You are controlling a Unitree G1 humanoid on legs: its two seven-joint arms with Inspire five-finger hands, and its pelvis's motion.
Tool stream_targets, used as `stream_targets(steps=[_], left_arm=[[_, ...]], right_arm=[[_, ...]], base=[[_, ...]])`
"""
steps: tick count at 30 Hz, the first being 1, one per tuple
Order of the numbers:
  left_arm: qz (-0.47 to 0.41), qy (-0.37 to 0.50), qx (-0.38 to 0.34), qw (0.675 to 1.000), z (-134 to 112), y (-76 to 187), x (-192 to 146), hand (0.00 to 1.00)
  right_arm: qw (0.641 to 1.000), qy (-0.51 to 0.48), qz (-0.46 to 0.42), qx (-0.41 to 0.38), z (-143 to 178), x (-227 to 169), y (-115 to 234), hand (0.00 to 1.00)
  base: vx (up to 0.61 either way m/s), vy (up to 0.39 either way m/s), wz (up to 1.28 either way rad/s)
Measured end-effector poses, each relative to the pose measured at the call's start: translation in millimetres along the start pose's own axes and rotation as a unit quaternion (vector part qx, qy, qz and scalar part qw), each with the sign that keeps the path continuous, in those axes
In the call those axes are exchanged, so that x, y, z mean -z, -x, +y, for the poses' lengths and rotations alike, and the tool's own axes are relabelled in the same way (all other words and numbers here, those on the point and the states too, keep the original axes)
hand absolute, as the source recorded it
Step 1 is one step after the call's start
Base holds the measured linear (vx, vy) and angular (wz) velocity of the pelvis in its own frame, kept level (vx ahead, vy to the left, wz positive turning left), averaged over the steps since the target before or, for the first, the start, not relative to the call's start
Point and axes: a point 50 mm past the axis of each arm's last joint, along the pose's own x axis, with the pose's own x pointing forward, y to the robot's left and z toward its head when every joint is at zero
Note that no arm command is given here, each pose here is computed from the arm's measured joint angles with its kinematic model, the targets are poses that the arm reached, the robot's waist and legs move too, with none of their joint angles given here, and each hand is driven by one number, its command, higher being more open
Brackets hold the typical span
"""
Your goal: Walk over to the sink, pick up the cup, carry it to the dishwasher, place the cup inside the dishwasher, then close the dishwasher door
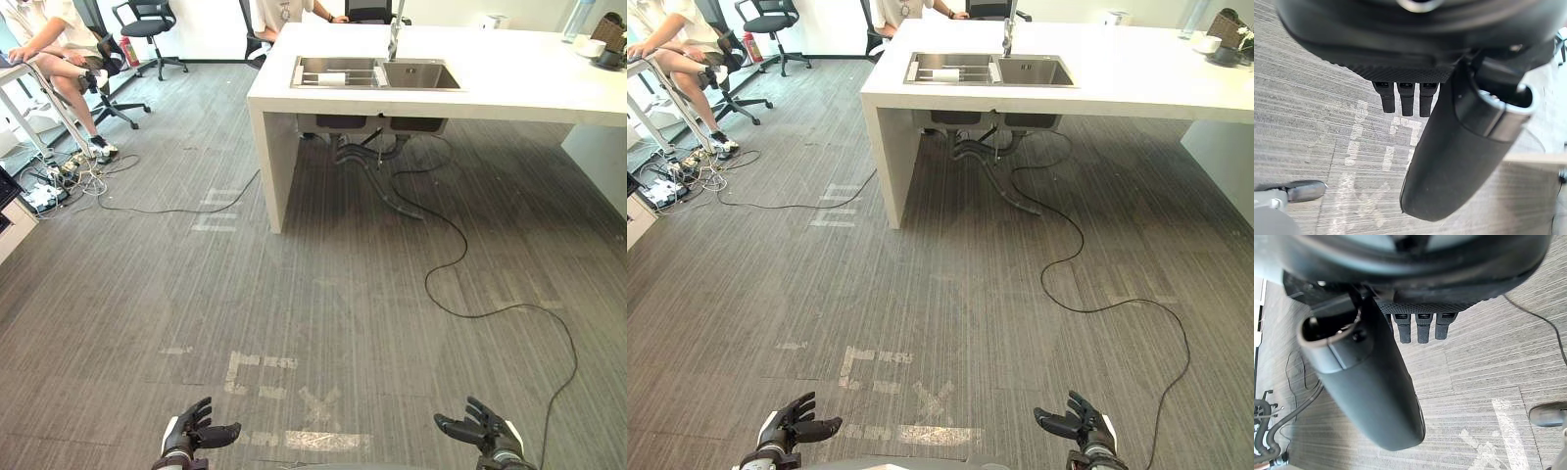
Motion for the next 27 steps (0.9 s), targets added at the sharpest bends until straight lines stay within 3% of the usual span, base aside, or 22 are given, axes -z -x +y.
stream_targets(steps=[27], left_arm=[[0.014,0.025,0.011,1.000,-9.6,2.7,9.4,0.90]], right_arm=[[0.999,-0.040,0.002,0.027,-9.3,-1.7,-2.2,0.90]], base=[[0.01,-0.004,0.02]])
